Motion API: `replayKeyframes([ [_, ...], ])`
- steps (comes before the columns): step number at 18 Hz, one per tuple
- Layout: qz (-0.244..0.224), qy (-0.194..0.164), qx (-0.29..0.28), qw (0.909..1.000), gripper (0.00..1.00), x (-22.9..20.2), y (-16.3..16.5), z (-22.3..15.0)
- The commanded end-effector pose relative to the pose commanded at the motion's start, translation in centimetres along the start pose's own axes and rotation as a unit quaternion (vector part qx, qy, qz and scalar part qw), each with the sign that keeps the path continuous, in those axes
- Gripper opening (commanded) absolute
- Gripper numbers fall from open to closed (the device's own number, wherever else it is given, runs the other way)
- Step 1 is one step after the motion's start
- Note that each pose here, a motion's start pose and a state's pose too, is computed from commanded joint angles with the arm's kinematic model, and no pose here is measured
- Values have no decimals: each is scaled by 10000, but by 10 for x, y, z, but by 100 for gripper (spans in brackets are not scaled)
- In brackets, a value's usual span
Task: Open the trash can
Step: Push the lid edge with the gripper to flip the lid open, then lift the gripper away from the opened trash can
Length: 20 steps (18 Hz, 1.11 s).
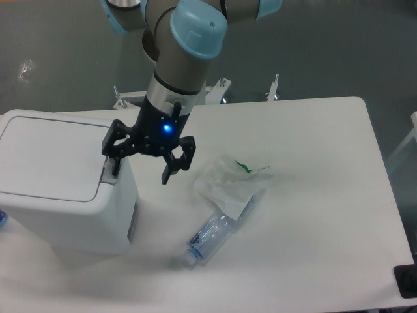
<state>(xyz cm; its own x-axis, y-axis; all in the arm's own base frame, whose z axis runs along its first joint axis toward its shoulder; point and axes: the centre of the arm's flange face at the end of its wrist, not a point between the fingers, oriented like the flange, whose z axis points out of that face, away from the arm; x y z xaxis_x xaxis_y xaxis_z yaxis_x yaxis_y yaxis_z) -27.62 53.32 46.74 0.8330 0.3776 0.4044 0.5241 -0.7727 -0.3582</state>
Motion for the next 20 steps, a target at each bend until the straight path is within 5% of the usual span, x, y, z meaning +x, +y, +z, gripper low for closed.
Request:
replayKeyframes([
  [8,184,-134,399,9989,100,-2,-24,-32],
  [13,268,-425,706,9962,100,-59,-39,-67],
  [20,807,-1395,188,9867,100,-179,-9,-80],
])
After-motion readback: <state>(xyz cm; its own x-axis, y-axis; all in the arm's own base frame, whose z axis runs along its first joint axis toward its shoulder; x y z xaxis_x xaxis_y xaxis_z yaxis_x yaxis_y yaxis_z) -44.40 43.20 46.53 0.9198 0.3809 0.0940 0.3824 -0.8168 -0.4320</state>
